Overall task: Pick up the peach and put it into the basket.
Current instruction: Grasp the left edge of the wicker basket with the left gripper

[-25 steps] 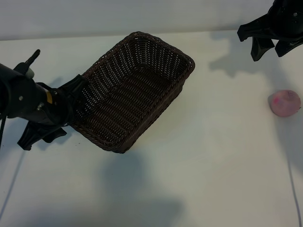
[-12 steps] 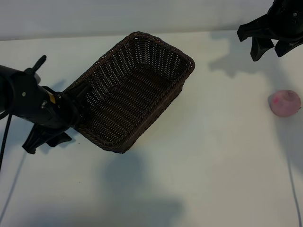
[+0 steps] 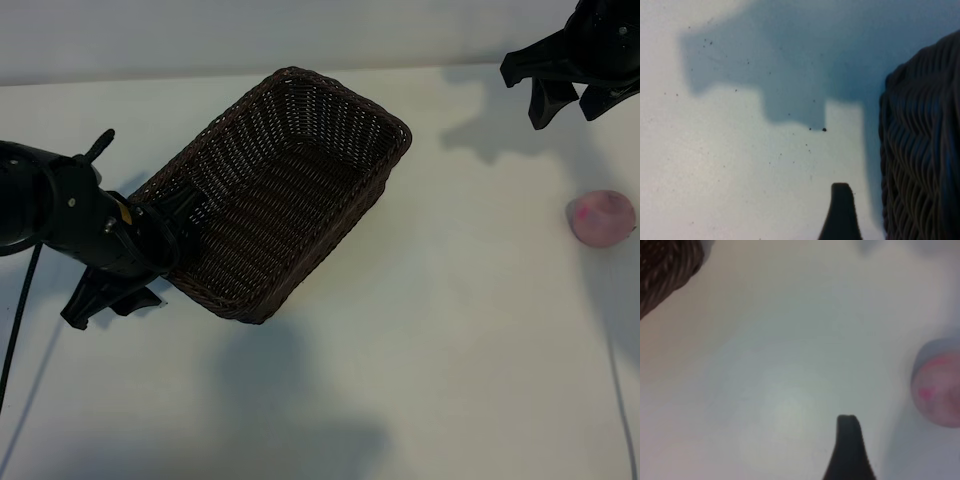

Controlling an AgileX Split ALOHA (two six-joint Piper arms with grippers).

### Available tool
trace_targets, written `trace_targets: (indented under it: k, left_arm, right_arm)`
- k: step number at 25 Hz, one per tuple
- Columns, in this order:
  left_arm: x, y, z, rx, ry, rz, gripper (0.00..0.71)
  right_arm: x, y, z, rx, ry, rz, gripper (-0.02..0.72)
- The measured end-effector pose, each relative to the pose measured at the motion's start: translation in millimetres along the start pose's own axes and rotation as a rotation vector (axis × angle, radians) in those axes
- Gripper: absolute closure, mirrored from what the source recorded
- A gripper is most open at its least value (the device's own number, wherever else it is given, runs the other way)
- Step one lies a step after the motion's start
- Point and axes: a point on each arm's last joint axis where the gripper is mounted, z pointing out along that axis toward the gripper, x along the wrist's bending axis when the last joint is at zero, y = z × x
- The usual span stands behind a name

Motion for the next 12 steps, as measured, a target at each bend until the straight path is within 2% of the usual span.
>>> trace_targets:
  k: [2, 4, 6, 9, 10, 12]
  left_arm:
    - [0.3, -0.2, 2.2, 0.003, 0.004, -0.004, 0.197]
    - [0.0, -0.4, 2.6, 0.005, 0.001, -0.009, 0.263]
    - [-1.1, 0.0, 2.6, 0.001, -0.010, -0.009, 0.363]
    - [-2.7, 0.6, 2.5, -0.006, -0.028, 0.002, 0.560]
    - [-3.6, 0.8, 2.5, -0.008, -0.038, -0.005, 0.600]
    - [-4.8, 1.9, 2.4, -0.015, -0.054, -0.005, 0.611]
  right_arm:
    - [0.0, 0.0, 0.0, 0.000, 0.000, 0.000, 0.197]
    - [0.0, 0.0, 0.0, 0.000, 0.000, 0.000, 0.197]
    - [0.0, 0.1, 0.0, -0.001, 0.000, 0.000, 0.197]
    - [0.0, 0.1, 0.0, -0.001, 0.000, 0.000, 0.197]
    - [0.0, 0.1, 0.0, -0.001, 0.000, 0.000, 0.197]
    - [0.0, 0.1, 0.0, -0.001, 0.000, 0.000, 0.197]
